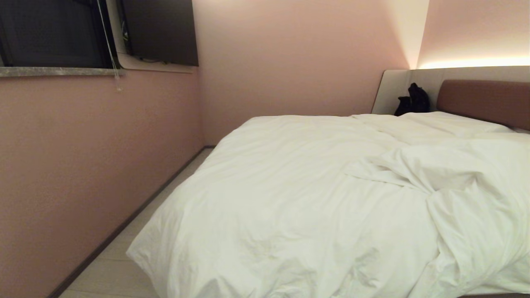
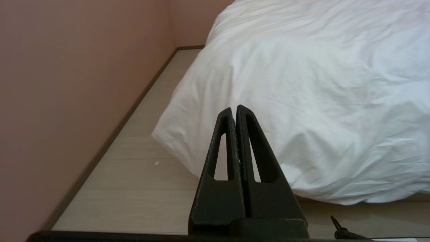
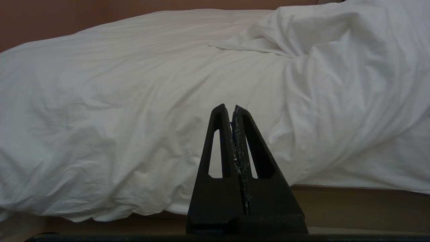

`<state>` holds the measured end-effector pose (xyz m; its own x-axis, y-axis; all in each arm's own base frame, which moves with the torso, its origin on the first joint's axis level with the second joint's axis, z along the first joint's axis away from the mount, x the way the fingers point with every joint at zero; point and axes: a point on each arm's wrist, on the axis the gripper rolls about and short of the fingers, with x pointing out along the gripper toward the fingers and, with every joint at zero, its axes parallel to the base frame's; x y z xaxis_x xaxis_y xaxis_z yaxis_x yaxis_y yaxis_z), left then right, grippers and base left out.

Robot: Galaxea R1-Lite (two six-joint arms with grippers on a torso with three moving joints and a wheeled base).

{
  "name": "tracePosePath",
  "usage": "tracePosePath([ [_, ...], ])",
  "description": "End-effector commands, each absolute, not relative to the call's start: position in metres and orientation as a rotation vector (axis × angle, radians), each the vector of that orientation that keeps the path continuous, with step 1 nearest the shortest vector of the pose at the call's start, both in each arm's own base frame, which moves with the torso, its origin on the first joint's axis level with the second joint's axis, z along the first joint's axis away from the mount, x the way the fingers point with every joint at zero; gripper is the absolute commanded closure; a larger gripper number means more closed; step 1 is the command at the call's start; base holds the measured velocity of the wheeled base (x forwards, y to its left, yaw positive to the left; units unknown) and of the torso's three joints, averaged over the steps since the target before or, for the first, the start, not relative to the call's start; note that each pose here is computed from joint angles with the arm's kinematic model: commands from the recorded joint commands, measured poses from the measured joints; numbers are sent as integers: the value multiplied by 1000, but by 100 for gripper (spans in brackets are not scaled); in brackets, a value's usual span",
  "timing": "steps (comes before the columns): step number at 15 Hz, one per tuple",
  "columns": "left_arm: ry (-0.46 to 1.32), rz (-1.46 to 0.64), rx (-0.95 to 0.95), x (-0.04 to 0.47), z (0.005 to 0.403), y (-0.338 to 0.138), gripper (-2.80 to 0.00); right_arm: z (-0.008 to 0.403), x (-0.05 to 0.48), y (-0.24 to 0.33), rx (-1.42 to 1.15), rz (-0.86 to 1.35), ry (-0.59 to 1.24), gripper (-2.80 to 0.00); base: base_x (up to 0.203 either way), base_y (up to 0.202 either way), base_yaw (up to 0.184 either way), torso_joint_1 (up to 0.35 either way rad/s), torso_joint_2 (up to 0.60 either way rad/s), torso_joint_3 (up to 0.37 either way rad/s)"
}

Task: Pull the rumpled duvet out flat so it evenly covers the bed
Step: Hold the folded corner of the quilt

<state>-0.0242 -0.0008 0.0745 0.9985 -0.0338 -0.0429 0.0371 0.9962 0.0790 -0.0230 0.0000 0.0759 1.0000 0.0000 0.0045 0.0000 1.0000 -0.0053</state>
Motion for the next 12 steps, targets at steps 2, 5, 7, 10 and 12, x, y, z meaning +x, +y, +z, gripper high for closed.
tracePosePath([
  [2,42,-35,79,-24,74,-1,0,76,-23,0,-6,0,-5,0,0,-194,-1,3,5,4],
  [5,42,-35,80,-24,74,-1,0,76,-23,0,-6,1,-4,0,0,-194,0,4,2,2],
  [7,42,-35,80,-24,74,-1,0,76,-23,0,-6,2,-5,0,0,-193,-1,-1,1,6],
  [10,42,-35,80,-24,74,-1,0,76,-23,0,-6,0,-5,0,0,-193,0,1,5,5],
  [12,42,-35,80,-24,74,-1,0,76,-23,0,-6,1,-5,0,0,-195,1,3,4,4],
])
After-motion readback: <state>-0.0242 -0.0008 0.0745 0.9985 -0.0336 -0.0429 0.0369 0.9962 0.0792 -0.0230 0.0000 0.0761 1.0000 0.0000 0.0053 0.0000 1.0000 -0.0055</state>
